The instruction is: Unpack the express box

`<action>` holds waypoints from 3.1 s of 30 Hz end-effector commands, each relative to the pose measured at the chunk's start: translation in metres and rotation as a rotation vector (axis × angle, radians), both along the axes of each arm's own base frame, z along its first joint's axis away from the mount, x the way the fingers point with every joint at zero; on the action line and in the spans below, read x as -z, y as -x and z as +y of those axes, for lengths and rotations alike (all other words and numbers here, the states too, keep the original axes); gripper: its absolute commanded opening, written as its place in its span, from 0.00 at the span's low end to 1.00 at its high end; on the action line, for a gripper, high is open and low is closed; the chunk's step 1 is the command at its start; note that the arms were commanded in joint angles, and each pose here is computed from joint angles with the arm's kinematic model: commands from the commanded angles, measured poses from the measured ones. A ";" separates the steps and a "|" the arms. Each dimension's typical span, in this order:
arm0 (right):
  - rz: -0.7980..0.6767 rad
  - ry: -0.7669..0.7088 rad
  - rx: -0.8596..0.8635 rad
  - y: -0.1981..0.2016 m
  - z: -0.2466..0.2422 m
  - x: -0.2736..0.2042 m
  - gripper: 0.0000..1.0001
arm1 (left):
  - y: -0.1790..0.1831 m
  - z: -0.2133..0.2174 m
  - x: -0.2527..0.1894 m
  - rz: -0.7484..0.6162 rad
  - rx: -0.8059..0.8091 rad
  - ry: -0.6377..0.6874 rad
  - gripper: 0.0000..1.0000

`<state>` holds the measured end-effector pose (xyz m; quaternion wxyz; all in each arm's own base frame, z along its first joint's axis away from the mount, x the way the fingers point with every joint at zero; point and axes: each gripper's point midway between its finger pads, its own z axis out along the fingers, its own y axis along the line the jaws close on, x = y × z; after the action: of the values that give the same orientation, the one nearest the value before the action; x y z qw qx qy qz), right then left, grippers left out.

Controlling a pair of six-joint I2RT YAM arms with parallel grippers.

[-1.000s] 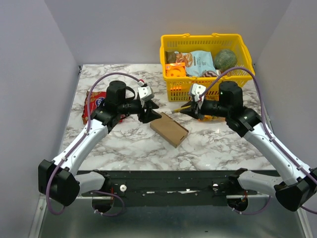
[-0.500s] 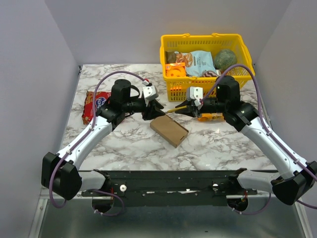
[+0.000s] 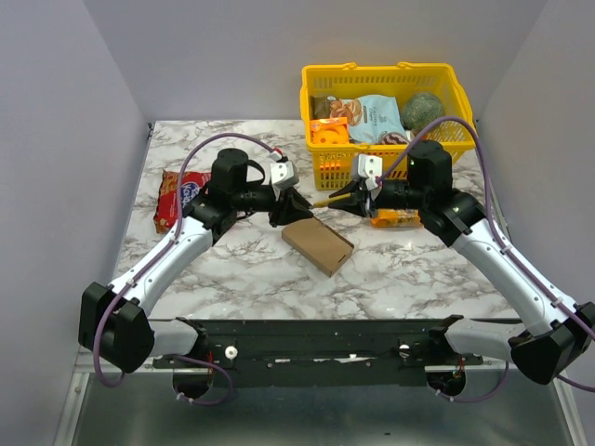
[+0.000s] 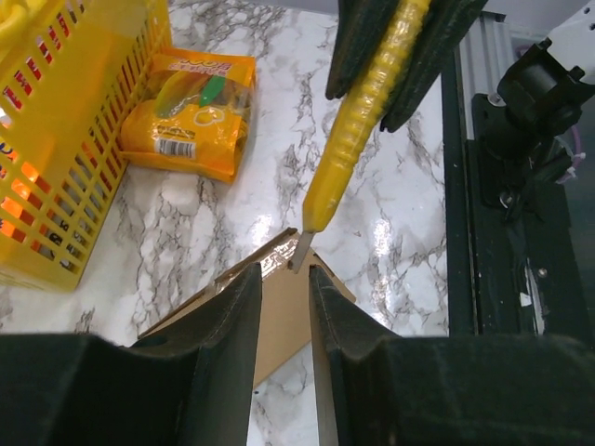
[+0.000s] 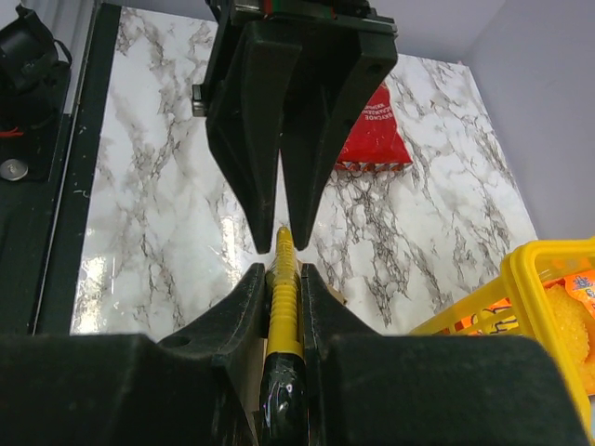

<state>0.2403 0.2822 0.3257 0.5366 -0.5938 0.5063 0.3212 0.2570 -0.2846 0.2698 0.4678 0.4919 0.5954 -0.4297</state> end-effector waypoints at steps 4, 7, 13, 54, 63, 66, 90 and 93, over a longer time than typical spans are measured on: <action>-0.039 -0.015 0.060 -0.013 -0.001 -0.006 0.01 | 0.012 -0.005 -0.001 -0.026 0.077 -0.013 0.38; -0.045 -0.013 0.071 -0.014 -0.003 -0.007 0.00 | 0.010 -0.005 -0.004 -0.028 0.064 0.001 0.38; -0.022 -0.018 0.047 -0.009 -0.001 -0.004 0.00 | -0.003 -0.007 -0.012 0.041 -0.010 0.071 0.36; -0.048 -0.064 0.060 0.013 -0.015 -0.039 0.00 | 0.003 0.045 0.059 0.155 -0.052 -0.061 0.27; 0.026 -0.137 0.086 0.001 -0.004 -0.051 0.00 | -0.012 0.016 0.001 0.170 -0.055 0.130 0.41; 0.055 -0.147 0.102 -0.004 -0.001 -0.051 0.01 | -0.018 0.008 -0.015 0.213 -0.068 0.207 0.40; 0.079 -0.175 0.152 -0.018 -0.002 -0.058 0.01 | 0.006 0.000 -0.024 0.180 0.123 0.211 0.33; 0.101 -0.163 0.126 -0.012 -0.002 -0.053 0.00 | 0.016 0.002 -0.024 0.180 0.160 0.223 0.33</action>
<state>0.2562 0.2799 0.3637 0.5688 -0.4927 0.5601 0.3463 0.2643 -0.2860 0.2881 0.4414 0.4005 0.5794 -0.5560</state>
